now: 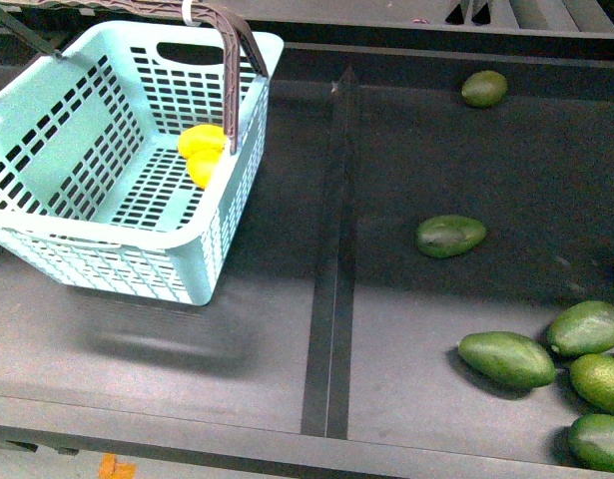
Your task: Pick lemon and mango into basket
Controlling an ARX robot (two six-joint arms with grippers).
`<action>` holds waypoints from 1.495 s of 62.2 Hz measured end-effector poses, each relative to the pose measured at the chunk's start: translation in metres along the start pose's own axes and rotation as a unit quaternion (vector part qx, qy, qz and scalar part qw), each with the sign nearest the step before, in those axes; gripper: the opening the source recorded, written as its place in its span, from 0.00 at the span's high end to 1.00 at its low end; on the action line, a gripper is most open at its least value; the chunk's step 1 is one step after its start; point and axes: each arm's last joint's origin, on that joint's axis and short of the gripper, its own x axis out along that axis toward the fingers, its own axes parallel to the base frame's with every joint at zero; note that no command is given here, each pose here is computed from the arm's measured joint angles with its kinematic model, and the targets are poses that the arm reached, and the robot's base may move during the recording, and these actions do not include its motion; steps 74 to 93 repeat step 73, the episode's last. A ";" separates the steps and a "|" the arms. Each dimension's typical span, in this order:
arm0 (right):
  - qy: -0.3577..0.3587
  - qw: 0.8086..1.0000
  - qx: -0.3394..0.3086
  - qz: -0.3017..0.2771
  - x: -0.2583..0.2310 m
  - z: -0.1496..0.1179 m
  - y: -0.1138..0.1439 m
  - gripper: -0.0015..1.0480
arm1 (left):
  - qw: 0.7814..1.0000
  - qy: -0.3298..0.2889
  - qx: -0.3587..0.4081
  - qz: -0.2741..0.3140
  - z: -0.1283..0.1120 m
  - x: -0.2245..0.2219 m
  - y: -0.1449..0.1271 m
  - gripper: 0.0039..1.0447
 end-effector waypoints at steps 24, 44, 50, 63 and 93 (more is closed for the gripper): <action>0.000 1.000 0.000 0.000 0.000 0.000 0.000 0.08 | 1.000 0.000 0.000 0.000 0.000 0.000 0.000 0.97; 0.000 1.000 0.000 0.000 0.000 0.000 0.000 0.08 | 1.000 0.000 0.000 0.000 0.000 0.000 0.000 0.42; 0.000 1.000 0.000 0.000 0.000 0.000 0.000 0.08 | 1.000 0.000 0.000 0.000 0.000 0.000 0.000 0.23; 0.000 1.000 0.000 0.000 0.000 0.000 0.000 0.08 | 1.000 0.000 0.001 0.000 0.000 0.000 0.000 0.06; 0.000 1.000 0.000 0.000 0.000 0.000 0.000 0.08 | 1.000 0.000 0.001 0.000 0.000 0.000 0.000 0.06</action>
